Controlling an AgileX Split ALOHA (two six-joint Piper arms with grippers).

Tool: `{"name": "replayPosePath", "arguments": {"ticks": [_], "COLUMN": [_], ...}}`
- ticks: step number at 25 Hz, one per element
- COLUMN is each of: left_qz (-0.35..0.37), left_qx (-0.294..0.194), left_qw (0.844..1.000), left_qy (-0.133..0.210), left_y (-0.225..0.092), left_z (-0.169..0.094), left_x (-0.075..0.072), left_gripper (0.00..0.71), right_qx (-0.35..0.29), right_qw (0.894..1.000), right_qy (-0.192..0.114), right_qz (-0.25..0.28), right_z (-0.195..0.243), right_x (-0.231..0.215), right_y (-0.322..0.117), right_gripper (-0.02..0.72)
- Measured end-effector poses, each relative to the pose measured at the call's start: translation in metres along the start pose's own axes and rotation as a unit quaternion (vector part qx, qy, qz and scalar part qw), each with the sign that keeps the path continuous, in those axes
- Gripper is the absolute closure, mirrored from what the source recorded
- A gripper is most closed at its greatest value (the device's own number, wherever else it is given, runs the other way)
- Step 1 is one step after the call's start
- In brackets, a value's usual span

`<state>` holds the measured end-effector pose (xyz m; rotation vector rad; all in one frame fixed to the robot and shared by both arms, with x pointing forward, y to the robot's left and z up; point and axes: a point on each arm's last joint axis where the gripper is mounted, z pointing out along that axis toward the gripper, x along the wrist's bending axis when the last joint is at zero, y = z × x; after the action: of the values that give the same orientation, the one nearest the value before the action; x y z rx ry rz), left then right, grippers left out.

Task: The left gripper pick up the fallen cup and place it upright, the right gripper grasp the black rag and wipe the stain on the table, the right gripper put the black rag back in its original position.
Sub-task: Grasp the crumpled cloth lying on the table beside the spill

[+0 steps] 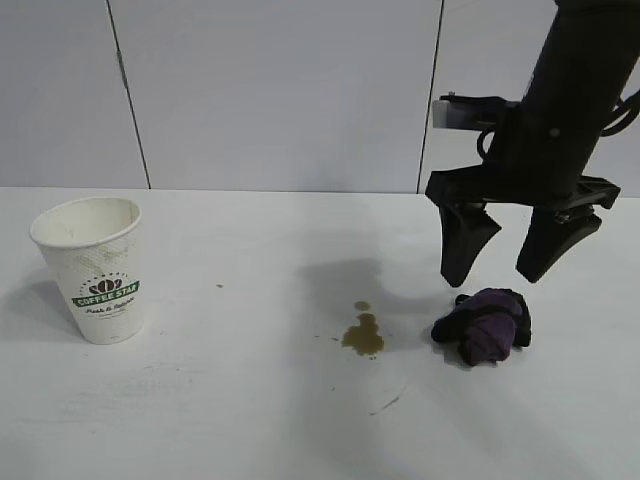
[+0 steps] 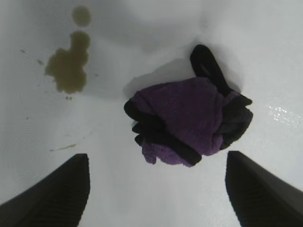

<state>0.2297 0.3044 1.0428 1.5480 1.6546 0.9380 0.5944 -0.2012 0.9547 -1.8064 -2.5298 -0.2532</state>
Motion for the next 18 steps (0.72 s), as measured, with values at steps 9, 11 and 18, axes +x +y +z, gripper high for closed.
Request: {"name": "replayPosePath", "arguments": {"ticks": [9, 11, 18], "left_qz": [0.0, 0.0, 0.01], "left_qx": [0.0, 0.0, 0.001], "left_qw": [1.0, 1.0, 1.0], "left_qy": [0.0, 0.001, 0.021], "left_y": [0.0, 0.0, -0.001], "left_z": [0.0, 0.0, 0.001], "left_x": [0.0, 0.0, 0.004], "left_gripper": [0.016, 0.016, 0.016], "right_qx": [0.011, 0.005, 0.004], "right_qw": [1.0, 0.999, 0.999], "right_qy": [-0.026, -0.03, -0.032], "right_qz": [-0.01, -0.007, -0.007], "right_z": [0.024, 0.027, 0.039], "right_x": [-0.008, -0.01, -0.012], "right_y": [0.004, 0.006, 0.009], "right_gripper": [0.156, 0.156, 0.297]}}
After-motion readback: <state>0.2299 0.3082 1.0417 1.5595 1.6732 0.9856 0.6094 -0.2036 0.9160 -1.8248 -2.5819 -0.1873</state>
